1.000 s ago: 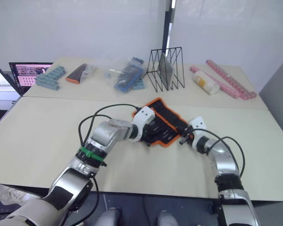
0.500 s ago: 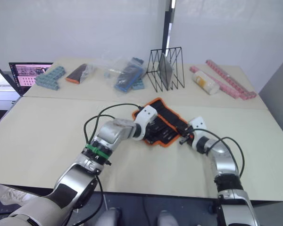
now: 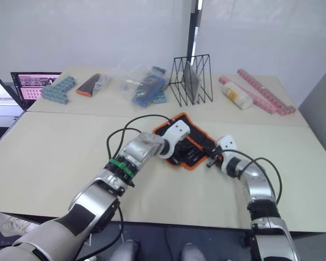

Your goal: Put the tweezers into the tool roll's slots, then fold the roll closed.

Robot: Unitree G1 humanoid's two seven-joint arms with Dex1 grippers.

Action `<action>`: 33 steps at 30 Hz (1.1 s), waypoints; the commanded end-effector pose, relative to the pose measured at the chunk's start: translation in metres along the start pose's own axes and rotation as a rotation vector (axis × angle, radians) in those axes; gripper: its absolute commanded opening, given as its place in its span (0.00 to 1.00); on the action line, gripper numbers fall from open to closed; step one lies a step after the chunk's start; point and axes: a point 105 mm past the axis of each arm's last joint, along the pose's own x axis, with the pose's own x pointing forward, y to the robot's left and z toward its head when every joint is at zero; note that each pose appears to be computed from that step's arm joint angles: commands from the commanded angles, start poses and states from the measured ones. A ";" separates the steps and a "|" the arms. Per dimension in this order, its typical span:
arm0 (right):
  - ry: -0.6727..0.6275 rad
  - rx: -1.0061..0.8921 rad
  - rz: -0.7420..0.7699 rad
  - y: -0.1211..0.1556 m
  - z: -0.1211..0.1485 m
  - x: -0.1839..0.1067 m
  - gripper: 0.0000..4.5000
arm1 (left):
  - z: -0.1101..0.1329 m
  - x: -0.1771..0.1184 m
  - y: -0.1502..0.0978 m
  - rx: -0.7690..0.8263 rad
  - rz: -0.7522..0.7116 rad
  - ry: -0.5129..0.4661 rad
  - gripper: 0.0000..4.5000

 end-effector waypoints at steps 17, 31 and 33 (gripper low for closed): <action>0.091 0.038 0.017 0.018 -0.028 0.003 0.00 | 0.031 0.020 -0.004 0.042 0.044 -0.095 0.01; 0.089 0.044 0.018 0.020 -0.027 0.005 0.00 | 0.035 0.006 0.011 0.027 0.022 -0.117 0.56; 0.089 0.043 0.020 0.019 -0.027 0.005 0.00 | 0.034 -0.002 0.017 0.028 0.012 -0.116 0.70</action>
